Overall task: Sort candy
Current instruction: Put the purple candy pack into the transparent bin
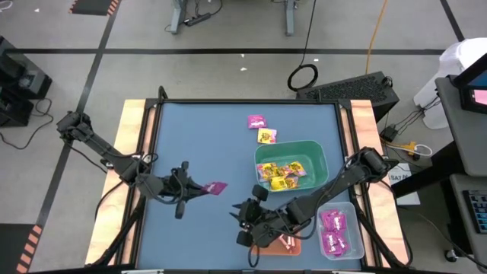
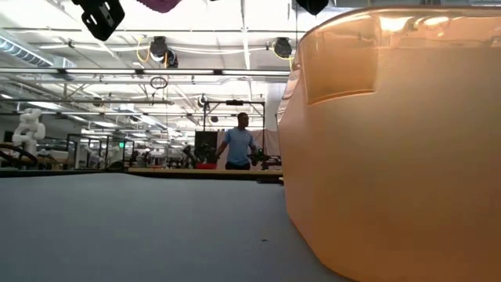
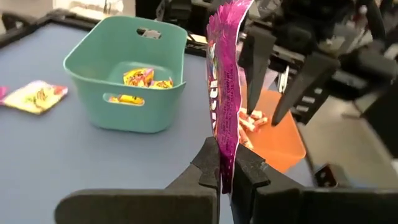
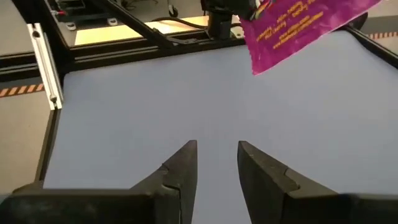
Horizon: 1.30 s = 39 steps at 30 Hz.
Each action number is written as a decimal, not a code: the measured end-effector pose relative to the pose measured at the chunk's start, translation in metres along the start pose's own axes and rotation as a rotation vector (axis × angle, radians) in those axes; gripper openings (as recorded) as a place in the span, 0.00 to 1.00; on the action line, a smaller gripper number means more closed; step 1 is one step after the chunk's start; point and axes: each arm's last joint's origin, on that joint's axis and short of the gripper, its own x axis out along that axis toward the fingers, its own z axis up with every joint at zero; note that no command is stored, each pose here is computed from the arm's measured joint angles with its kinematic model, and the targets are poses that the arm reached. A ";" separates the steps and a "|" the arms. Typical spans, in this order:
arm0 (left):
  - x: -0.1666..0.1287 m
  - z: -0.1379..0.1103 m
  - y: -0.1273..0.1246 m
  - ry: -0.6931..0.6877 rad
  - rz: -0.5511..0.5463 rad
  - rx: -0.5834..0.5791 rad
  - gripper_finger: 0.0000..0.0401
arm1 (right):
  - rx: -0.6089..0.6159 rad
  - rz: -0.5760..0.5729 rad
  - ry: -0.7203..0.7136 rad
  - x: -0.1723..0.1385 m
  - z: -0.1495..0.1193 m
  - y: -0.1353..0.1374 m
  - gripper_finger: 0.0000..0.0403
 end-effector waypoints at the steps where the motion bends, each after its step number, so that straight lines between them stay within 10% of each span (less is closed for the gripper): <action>1: 0.000 0.000 0.000 0.001 -0.003 0.032 0.03 | -0.006 0.001 -0.002 0.000 0.000 0.000 0.26; 13: -0.001 -0.001 -0.001 0.004 -0.015 0.429 0.03 | -0.059 -0.149 -0.076 0.005 0.007 -0.010 0.39; 28: -0.001 -0.001 -0.002 0.012 -0.048 0.468 0.03 | -0.202 -0.139 -0.118 0.008 0.050 -0.019 0.53; 39: -0.001 -0.001 -0.002 0.012 -0.047 0.468 0.03 | -0.203 -0.043 -0.067 0.018 0.054 -0.029 0.30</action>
